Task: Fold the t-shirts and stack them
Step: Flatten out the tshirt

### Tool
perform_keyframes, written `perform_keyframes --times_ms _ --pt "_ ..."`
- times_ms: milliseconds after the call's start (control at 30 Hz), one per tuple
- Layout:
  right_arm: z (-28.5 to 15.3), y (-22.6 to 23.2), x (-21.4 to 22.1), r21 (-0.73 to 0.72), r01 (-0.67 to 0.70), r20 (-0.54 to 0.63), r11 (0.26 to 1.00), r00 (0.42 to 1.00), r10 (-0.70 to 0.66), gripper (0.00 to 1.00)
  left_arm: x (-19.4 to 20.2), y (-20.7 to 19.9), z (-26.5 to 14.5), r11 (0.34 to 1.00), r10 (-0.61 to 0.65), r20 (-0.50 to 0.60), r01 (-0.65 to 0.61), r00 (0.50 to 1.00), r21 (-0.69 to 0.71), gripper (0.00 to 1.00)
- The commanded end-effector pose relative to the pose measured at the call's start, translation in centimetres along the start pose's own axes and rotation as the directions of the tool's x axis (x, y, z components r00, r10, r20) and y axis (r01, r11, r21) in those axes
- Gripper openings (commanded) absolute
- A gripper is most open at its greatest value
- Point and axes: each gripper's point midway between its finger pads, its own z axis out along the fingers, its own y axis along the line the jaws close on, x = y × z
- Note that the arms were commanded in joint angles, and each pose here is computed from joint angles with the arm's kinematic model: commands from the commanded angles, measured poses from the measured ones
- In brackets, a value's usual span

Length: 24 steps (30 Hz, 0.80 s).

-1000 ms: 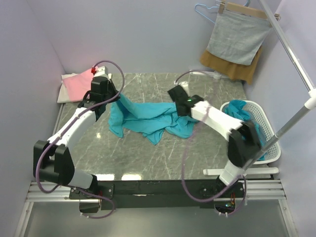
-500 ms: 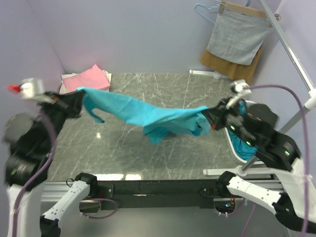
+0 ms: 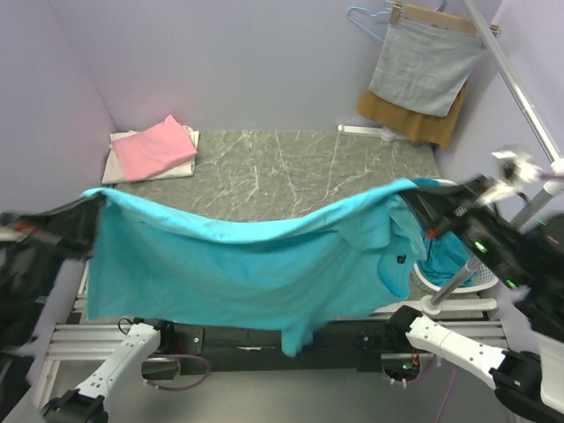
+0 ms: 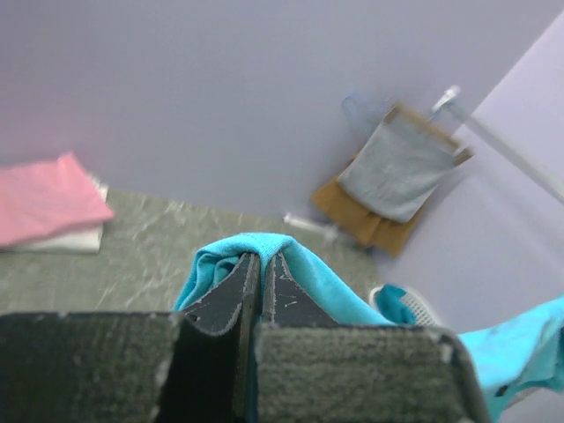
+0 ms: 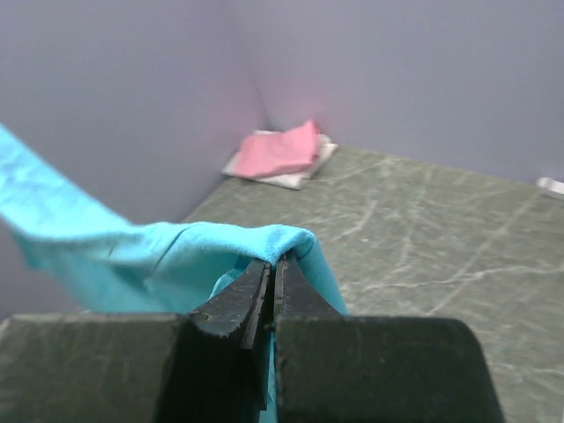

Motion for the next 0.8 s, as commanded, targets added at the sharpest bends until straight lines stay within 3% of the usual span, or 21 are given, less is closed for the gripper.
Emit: perform_keyframes --times_ms 0,33,67,133,333,533,767 --pt "8.5 -4.0 4.0 0.210 0.109 -0.132 0.972 0.988 -0.082 0.02 8.0 4.2 6.9 0.990 -0.023 -0.215 -0.007 0.976 -0.140 0.01" --pt "10.3 -5.2 5.7 0.263 0.138 -0.178 0.955 0.980 -0.093 0.03 8.8 4.3 8.3 0.991 -0.040 -0.203 0.013 0.978 -0.130 0.01" --pt "11.6 -6.4 8.0 0.289 0.166 -0.233 0.943 0.967 -0.099 0.03 13.0 6.2 9.8 0.985 -0.058 -0.279 0.010 0.958 -0.171 0.01" --pt "14.8 -9.0 11.0 0.357 0.193 -0.300 0.914 0.950 -0.083 0.03 18.4 8.9 12.3 0.975 -0.100 -0.333 0.026 0.937 -0.220 0.01" --pt "21.3 -18.1 23.6 0.444 0.178 -0.493 0.878 0.867 0.073 0.00 31.7 18.1 15.2 0.891 -0.179 -0.446 -0.047 0.877 -0.451 0.01" --pt "24.1 -25.6 31.3 0.553 0.245 -0.597 0.796 0.783 0.174 0.00 37.9 24.1 17.7 0.809 -0.218 -0.442 -0.092 0.870 -0.581 0.01" --pt "28.9 -30.6 32.2 0.604 0.232 -0.574 0.762 0.790 0.214 0.00 39.6 28.4 22.7 0.766 -0.164 -0.428 -0.158 0.889 -0.623 0.01"
